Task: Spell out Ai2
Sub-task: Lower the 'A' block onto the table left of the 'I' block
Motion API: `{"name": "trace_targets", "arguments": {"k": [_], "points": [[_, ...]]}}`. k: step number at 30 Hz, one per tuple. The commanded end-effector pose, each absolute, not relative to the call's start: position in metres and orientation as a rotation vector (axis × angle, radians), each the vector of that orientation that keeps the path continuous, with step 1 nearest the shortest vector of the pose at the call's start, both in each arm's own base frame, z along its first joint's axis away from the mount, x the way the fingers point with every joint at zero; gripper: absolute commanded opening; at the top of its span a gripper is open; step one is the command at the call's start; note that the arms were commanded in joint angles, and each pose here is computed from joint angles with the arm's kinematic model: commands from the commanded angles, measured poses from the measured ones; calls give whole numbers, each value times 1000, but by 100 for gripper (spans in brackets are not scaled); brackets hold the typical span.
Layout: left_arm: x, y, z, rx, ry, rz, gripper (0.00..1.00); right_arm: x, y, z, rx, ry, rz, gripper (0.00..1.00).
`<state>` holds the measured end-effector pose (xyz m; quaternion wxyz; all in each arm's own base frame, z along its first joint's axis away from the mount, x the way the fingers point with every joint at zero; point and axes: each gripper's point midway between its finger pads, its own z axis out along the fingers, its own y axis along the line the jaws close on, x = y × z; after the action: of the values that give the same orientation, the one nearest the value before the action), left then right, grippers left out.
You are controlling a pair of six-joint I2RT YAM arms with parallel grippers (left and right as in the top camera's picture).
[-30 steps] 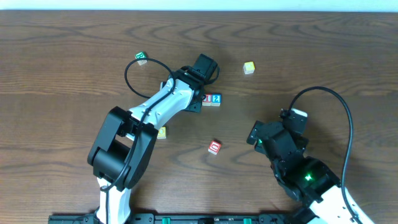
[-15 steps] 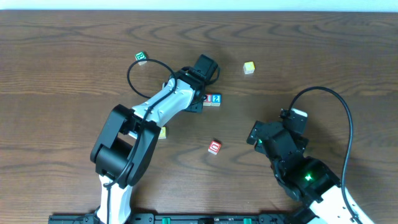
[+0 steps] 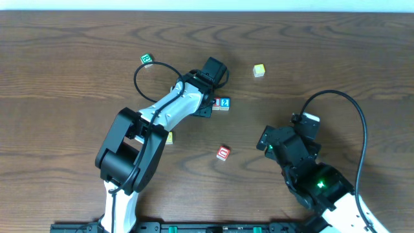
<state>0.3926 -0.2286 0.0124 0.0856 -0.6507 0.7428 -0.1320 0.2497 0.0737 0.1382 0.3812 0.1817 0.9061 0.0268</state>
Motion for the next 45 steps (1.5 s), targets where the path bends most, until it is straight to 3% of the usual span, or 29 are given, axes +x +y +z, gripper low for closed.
{"name": "trace_targets", "arguments": {"k": [1, 10, 14, 21, 33, 36, 40, 45], "points": [[394, -233, 13, -1941, 2220, -396, 7, 249, 71, 138, 480, 2300, 52, 99], [389, -230, 11, -1950, 2232, -362, 12, 249, 72, 138, 481, 2300, 53, 99], [389, -230, 11, -1950, 2231, -363, 29, 249, 72, 138, 481, 2300, 53, 99], [391, -231, 12, -1953, 2225, -373, 47, 249, 72, 138, 481, 2300, 53, 99], [394, -229, 15, -1956, 2213, -389, 55, 249, 72, 138, 481, 2300, 53, 99], [393, -225, 17, -1966, 2210, -378, 65, 249, 72, 138, 481, 2299, 53, 99], [390, -218, 27, -1987, 2207, -368, 96, 249, 72, 138, 481, 2300, 53, 99], [394, -195, 52, -1964, 2173, -369, 96, 249, 72, 138, 481, 2300, 53, 99]]}}
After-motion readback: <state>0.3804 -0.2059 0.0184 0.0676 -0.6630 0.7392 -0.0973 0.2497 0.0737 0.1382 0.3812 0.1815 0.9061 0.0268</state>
